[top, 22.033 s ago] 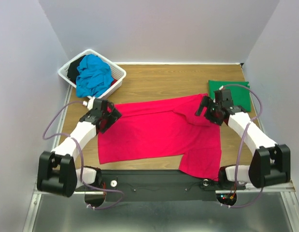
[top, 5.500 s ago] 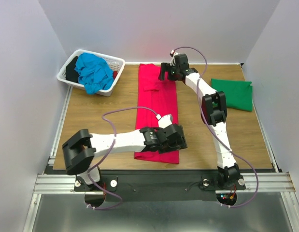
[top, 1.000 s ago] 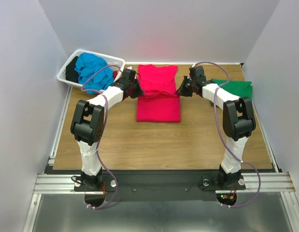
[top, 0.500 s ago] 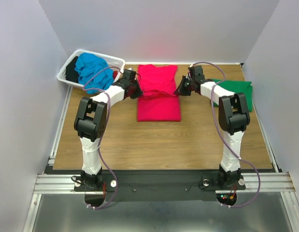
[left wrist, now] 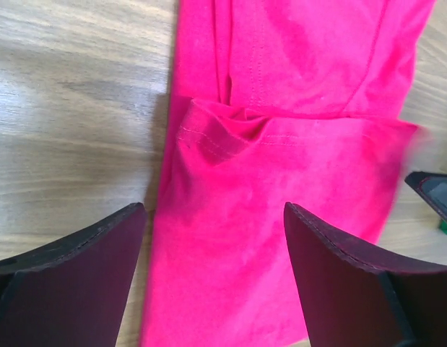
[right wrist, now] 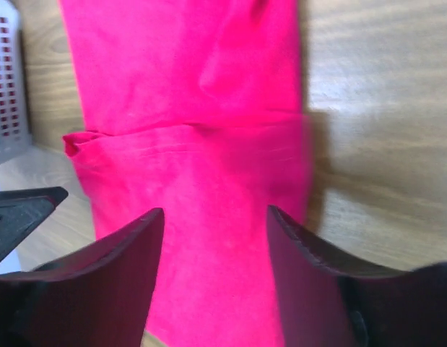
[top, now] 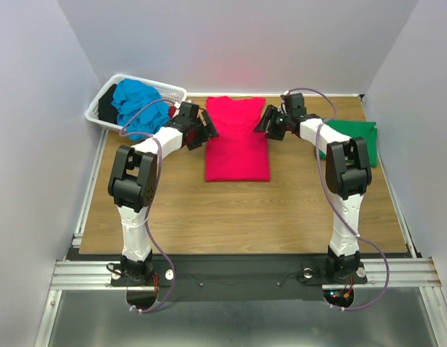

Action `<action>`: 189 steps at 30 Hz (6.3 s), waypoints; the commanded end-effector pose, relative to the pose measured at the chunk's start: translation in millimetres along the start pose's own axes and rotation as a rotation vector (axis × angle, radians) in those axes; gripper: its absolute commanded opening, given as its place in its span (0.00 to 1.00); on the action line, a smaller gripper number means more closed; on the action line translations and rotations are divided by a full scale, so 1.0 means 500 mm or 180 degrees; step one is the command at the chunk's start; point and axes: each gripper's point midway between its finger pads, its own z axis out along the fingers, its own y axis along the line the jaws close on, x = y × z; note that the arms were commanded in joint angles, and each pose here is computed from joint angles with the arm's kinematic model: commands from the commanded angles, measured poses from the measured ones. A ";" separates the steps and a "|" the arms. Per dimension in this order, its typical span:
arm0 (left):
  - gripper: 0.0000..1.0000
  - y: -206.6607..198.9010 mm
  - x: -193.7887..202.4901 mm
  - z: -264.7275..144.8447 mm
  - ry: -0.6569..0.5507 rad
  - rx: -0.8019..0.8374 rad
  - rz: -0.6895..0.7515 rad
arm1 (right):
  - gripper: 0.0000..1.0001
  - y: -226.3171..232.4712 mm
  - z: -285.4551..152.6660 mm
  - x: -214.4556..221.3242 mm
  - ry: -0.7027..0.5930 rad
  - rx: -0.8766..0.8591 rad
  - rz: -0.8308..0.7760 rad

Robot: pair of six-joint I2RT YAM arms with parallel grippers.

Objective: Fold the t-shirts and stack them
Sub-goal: Fold the tshirt, then neatly place the folded tshirt to the corner

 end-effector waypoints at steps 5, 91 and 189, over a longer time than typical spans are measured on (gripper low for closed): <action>0.99 -0.080 -0.052 -0.139 -0.0332 0.0450 0.0104 | 1.00 0.057 -0.062 -0.036 -0.0202 -0.0265 -0.0156; 0.00 -0.018 0.376 -0.514 -0.0051 0.0966 -0.0383 | 0.00 0.033 -0.494 0.276 -0.0054 0.0143 -0.0166; 0.40 0.169 0.108 -0.055 0.0218 -0.0067 -0.0164 | 0.33 -0.011 0.031 0.225 0.1043 0.0055 -0.1223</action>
